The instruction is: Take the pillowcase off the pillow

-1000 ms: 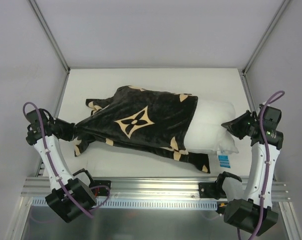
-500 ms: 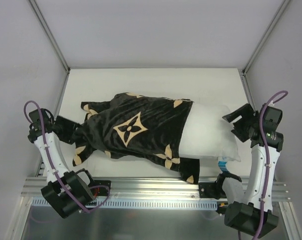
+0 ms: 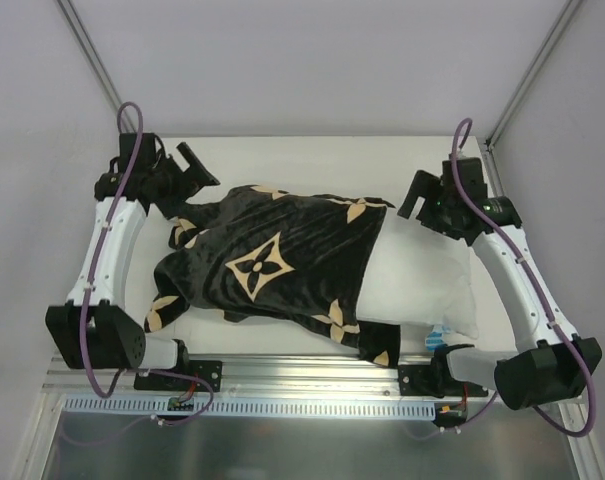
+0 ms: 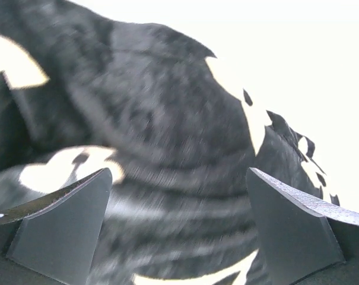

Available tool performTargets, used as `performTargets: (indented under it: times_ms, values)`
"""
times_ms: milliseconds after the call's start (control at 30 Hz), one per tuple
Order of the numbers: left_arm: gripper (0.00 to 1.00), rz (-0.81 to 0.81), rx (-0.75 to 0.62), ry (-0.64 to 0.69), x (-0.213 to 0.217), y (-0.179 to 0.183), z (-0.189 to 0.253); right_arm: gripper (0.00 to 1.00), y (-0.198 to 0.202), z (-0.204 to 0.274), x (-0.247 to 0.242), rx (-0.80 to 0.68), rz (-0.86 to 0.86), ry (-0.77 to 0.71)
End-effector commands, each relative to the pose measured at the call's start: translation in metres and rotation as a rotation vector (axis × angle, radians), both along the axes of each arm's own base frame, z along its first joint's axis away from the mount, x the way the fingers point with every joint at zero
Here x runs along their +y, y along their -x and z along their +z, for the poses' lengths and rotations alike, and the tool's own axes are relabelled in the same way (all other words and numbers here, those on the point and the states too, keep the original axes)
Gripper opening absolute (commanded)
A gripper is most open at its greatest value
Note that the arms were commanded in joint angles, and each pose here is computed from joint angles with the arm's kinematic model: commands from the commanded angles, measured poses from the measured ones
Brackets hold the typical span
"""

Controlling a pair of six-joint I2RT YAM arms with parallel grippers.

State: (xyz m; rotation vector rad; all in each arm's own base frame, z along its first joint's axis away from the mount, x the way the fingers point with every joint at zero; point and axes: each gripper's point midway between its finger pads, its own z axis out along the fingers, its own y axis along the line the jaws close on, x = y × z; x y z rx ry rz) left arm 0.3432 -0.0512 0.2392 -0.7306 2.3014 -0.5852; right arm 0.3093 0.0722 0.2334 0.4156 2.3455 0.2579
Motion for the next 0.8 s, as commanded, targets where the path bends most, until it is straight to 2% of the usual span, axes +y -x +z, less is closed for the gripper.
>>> performTargets:
  times_ms: [0, 167, 200, 267, 300, 333, 433, 467, 500, 533, 600, 633, 667, 767]
  values:
    - [0.96, -0.067, 0.037, -0.046, -0.010, -0.033, -0.012, 0.96, 0.013, -0.012, 0.001, 0.018, 0.017, 0.036]
    - [0.94, -0.118, 0.068, -0.076, -0.033, -0.076, -0.025, 0.96, 0.023, -0.034, 0.017, 0.112, 0.116, 0.023]
    - [0.92, -0.122, 0.120, -0.078, -0.035, -0.086, -0.045, 0.96, 0.024, -0.039, 0.021, 0.126, 0.135, 0.016]
    - [0.91, -0.133, 0.137, -0.068, -0.040, -0.100, -0.052, 0.98, 0.025, -0.057, 0.033, 0.174, 0.187, 0.015]
    - [0.91, -0.139, 0.188, -0.064, -0.041, -0.108, -0.076, 0.96, 0.027, -0.070, 0.039, 0.206, 0.212, 0.011]
    - [0.91, -0.154, 0.182, -0.048, -0.045, -0.116, -0.074, 0.83, 0.029, -0.076, 0.043, 0.221, 0.226, 0.009]
    - [0.89, -0.177, 0.266, -0.020, -0.053, -0.126, -0.112, 0.50, 0.032, -0.087, 0.058, 0.229, 0.260, -0.012]
    - [0.88, -0.191, 0.271, -0.010, -0.059, -0.128, -0.114, 0.27, 0.036, -0.090, 0.061, 0.232, 0.269, -0.018]
    - [0.88, -0.215, 0.295, -0.008, -0.068, -0.127, -0.127, 0.17, 0.036, -0.090, 0.061, 0.230, 0.265, -0.021]
    - [0.84, -0.233, 0.297, -0.005, -0.074, -0.127, -0.128, 0.01, 0.036, -0.089, 0.060, 0.223, 0.261, -0.020]
    - [0.77, -0.267, 0.319, -0.008, -0.082, -0.123, -0.138, 0.01, 0.034, -0.086, 0.057, 0.206, 0.248, -0.007]
    - [0.71, -0.278, 0.330, -0.009, -0.086, -0.119, -0.141, 0.01, 0.034, -0.084, 0.055, 0.198, 0.246, -0.001]
    - [0.45, -0.283, 0.331, -0.007, -0.086, -0.117, -0.141, 0.01, 0.031, -0.078, 0.054, 0.176, 0.240, 0.005]
    - [0.00, -0.270, 0.322, -0.012, -0.078, -0.113, -0.133, 0.01, 0.028, -0.068, 0.048, 0.138, 0.215, 0.027]
